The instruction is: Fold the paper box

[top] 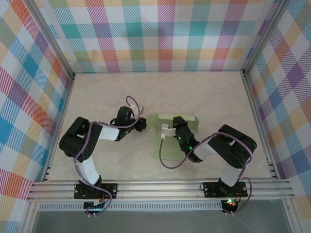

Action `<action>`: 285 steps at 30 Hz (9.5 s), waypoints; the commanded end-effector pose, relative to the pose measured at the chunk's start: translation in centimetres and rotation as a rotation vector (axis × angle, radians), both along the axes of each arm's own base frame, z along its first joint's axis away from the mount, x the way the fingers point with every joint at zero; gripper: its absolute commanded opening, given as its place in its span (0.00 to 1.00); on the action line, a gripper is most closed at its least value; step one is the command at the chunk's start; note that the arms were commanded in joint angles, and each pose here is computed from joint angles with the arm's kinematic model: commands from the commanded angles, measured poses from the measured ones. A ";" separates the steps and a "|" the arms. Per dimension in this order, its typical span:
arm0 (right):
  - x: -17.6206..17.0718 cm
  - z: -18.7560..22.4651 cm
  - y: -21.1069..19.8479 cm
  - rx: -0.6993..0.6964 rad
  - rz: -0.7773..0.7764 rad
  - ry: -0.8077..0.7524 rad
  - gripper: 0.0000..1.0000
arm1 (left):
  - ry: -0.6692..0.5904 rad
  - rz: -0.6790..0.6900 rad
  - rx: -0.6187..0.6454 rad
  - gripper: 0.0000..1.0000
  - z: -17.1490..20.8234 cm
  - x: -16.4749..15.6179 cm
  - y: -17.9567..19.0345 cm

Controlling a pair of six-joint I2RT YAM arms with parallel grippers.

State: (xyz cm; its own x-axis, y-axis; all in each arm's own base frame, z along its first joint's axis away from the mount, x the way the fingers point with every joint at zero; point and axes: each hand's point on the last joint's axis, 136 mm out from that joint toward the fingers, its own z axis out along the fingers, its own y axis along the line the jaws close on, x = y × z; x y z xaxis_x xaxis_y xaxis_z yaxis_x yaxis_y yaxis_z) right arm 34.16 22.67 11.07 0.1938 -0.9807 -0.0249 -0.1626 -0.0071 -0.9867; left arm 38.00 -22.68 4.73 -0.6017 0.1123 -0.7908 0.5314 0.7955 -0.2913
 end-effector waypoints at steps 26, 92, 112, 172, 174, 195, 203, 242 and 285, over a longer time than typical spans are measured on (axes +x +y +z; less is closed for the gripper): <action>-0.2 1.0 0.9 0.017 -0.008 -0.038 0.00 | -0.123 -0.268 0.001 0.26 1.6 -4.8 -5.2; -1.7 1.4 1.9 0.062 0.026 0.023 0.00 | -0.125 -0.283 -0.032 0.32 0.8 -4.8 -6.5; -1.4 -0.7 2.2 0.022 0.007 0.014 0.00 | -0.194 -0.119 -0.003 0.25 1.3 -2.9 -6.6; -1.4 1.3 3.3 0.173 -0.028 0.027 0.41 | -0.111 0.069 -0.055 0.00 0.9 -0.9 -8.3; -1.4 1.7 2.9 0.213 -0.045 0.064 0.46 | -0.107 0.076 -0.052 0.00 0.9 -0.8 -7.9; -0.9 16.7 -4.1 1.312 -0.272 0.570 0.88 | -0.072 -0.090 -0.167 0.00 4.0 -0.7 -5.8; 1.5 15.5 -7.5 1.743 -0.488 0.924 0.84 | -0.079 -0.269 -0.232 0.00 7.1 -2.8 -6.8; 0.1 6.0 0.4 1.752 -0.478 1.504 0.56 | 0.051 -0.140 -0.250 0.00 8.9 -0.5 -6.7; 2.0 3.6 -9.7 1.717 -0.731 1.107 0.79 | 0.868 -0.125 0.977 0.20 1.9 -5.7 7.6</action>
